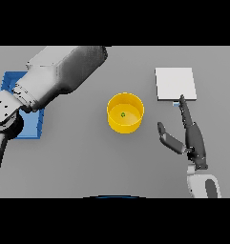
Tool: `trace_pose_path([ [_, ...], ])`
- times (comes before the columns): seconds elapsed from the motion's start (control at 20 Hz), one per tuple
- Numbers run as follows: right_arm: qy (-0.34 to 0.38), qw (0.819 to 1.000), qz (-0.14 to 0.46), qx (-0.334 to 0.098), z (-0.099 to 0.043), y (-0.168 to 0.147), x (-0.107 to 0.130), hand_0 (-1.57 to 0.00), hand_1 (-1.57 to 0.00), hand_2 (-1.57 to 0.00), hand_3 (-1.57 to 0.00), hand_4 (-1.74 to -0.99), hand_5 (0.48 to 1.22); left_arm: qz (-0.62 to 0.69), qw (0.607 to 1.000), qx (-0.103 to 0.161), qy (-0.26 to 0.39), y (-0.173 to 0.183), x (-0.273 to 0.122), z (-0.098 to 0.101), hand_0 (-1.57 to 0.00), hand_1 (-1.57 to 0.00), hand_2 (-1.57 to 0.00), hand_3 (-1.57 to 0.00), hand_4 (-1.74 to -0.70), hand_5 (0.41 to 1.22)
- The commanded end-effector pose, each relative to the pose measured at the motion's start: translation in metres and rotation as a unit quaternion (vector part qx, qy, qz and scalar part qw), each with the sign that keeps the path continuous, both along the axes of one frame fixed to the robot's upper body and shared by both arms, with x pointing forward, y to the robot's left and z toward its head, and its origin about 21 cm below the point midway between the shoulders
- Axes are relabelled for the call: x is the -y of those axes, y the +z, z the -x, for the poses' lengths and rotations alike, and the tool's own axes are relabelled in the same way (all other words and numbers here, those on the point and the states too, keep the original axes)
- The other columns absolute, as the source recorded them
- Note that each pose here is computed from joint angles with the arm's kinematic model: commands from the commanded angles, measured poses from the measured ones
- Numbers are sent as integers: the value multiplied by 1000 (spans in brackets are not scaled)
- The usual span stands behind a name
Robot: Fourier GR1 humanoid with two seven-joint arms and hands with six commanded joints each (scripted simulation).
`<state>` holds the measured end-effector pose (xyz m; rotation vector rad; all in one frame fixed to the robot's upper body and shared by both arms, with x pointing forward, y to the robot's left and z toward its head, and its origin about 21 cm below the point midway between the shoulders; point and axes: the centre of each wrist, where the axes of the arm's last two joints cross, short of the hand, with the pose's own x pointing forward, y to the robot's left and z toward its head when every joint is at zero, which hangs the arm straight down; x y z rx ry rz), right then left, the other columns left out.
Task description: Pick up the red beaker and tilt it to pour out 1 green nut into yellow bowl. Pick up the yellow bowl and place it on the metallic measuring scale.
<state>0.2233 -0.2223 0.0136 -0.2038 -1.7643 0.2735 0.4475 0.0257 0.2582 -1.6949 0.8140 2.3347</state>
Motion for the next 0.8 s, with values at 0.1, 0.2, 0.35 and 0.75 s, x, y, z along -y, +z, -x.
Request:
trace_pose_path([
  [0.1,0,1000,-7,-3,-2,1,-2,1,1,1,1,-1156,658,141,988,0,62,48,-25,-16,-1571,-1571,-1571,-1410,-1729,1221],
  [0.2,-11,1000,9,-12,-5,-1,-4,1,1,1,1,-1146,641,285,951,-23,114,70,-61,-26,-1571,-1571,-1571,-1468,-1734,1221],
  [0.35,-8,1000,23,-3,-8,0,-6,1,1,1,1,-1142,630,472,862,-41,180,86,-119,-36,-1571,-1571,-1571,-1402,-1737,1221],
  [0.75,26,999,-22,-8,-12,0,0,1,1,1,1,-1126,651,726,610,-8,319,12,-267,-40,-1571,-1571,-1571,-1534,-1740,1221],
])
